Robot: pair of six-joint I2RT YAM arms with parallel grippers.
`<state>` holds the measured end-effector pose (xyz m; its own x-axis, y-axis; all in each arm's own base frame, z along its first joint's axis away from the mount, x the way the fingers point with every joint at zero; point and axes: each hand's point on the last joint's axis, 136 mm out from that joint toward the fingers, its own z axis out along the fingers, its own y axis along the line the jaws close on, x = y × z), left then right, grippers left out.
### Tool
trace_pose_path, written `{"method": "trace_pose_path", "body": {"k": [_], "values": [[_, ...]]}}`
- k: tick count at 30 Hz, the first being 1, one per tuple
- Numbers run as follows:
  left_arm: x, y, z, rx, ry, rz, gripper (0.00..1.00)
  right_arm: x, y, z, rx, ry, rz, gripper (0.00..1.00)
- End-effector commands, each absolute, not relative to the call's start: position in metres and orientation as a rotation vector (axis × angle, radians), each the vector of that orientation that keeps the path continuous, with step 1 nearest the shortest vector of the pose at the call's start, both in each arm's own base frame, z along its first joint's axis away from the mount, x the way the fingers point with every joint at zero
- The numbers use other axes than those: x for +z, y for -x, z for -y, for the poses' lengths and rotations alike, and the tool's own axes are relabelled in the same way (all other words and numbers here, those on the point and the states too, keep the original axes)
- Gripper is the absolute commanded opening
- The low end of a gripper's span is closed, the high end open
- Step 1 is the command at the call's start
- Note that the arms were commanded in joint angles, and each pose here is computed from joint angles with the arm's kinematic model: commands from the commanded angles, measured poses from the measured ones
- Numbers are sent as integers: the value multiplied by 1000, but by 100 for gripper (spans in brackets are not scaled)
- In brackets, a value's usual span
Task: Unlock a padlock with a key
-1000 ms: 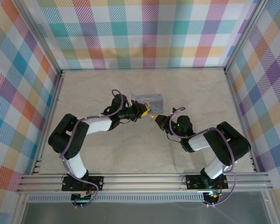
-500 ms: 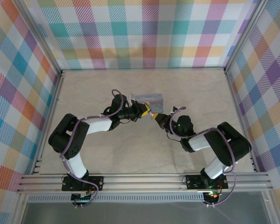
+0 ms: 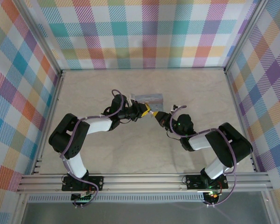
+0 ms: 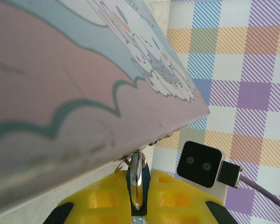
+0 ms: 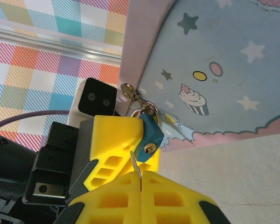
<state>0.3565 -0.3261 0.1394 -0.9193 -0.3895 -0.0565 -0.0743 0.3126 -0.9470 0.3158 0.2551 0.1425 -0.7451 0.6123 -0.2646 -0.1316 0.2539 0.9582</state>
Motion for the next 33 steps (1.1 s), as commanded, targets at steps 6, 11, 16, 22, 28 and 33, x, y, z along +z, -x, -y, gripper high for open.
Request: {"method": "trace_pose_path", "body": {"k": [6,11,16,22,28,33], "values": [[139,-352,332,-1700,412,-2296,0,153,-318,-256,1546,-411,-1866,0],[139,-353,332,-1702,418,-2293,0,146,-312,-250,1519,-428,-1889,0],[139,-353,332,-1700,417,-2293,0,139,-309,-247,1503,-439,-1908,0],[138,-352,332,-1701,421,-2294,0,143,-313,-252,1519,-421,-1892,1],[136,-351,332,-1703,422,-2299,0,148,-317,-256,1517,-405,-1890,1],[137,-351,334,-1713,414,-2295,0,150,-322,-259,1511,-398,-1891,1]]}}
